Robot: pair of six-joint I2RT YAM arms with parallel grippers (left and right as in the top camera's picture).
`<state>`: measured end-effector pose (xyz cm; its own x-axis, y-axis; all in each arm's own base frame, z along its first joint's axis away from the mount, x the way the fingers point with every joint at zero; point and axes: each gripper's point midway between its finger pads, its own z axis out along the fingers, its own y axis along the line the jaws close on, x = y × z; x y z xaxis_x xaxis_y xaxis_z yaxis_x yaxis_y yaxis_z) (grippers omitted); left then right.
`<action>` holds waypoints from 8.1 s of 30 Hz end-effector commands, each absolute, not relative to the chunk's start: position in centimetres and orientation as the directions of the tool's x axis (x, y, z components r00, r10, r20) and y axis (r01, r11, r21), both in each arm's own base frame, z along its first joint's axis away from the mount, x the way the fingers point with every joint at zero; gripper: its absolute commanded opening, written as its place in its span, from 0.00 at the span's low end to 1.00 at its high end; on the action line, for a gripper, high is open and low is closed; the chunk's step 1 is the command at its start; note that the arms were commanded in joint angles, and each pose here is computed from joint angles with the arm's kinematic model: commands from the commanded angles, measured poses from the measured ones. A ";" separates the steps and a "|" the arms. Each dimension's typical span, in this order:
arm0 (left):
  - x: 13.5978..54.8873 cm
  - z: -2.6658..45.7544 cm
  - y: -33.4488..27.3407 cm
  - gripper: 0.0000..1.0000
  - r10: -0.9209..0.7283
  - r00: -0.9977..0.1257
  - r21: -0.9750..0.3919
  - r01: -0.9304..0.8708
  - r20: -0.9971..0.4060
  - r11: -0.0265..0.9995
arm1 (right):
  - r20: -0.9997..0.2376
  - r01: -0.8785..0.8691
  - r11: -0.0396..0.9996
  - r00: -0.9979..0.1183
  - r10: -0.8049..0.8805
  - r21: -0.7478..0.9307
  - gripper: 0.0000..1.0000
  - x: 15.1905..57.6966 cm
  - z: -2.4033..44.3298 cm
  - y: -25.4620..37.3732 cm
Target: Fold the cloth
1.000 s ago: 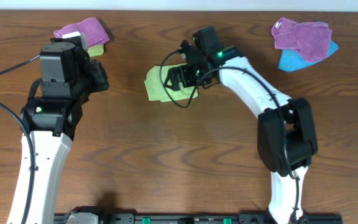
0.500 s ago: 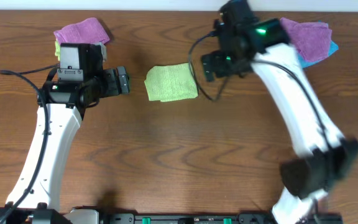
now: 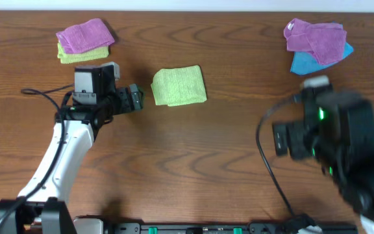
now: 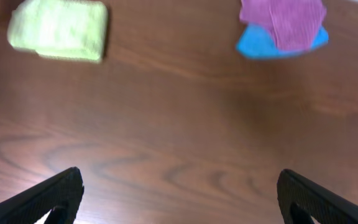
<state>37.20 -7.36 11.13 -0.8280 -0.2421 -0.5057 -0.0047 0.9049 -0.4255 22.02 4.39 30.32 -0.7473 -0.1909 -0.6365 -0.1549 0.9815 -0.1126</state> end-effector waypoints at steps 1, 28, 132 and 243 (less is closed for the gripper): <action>37.0 8.8 -9.0 0.96 -0.250 -0.867 -0.502 0.000 -0.430 0.865 | -0.670 -0.079 0.994 -0.734 -0.112 -0.079 0.99 19.5 28.9 2.9; 39.7 -1.5 -18.2 0.95 -0.363 -0.918 -0.749 -0.129 -0.157 0.649 | -0.618 -0.075 0.997 -0.785 -0.051 0.012 0.99 14.8 25.9 2.5; 57.1 13.2 10.6 0.95 0.200 -0.789 0.212 0.091 -0.580 0.973 | -0.557 0.094 0.987 -0.817 0.151 0.130 0.99 16.3 25.1 3.4; 9.9 31.0 1.6 0.95 -0.188 -0.661 -0.090 -0.181 -0.726 0.979 | -0.875 -0.198 0.961 -0.478 0.077 0.192 0.99 1.1 32.0 -0.6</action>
<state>9.44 1.25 30.55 -0.6844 -0.1864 -0.7049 -0.1647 0.9813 -0.0996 1.07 -0.67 32.11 -0.4694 0.0626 -0.8808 -0.2047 0.9626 0.1775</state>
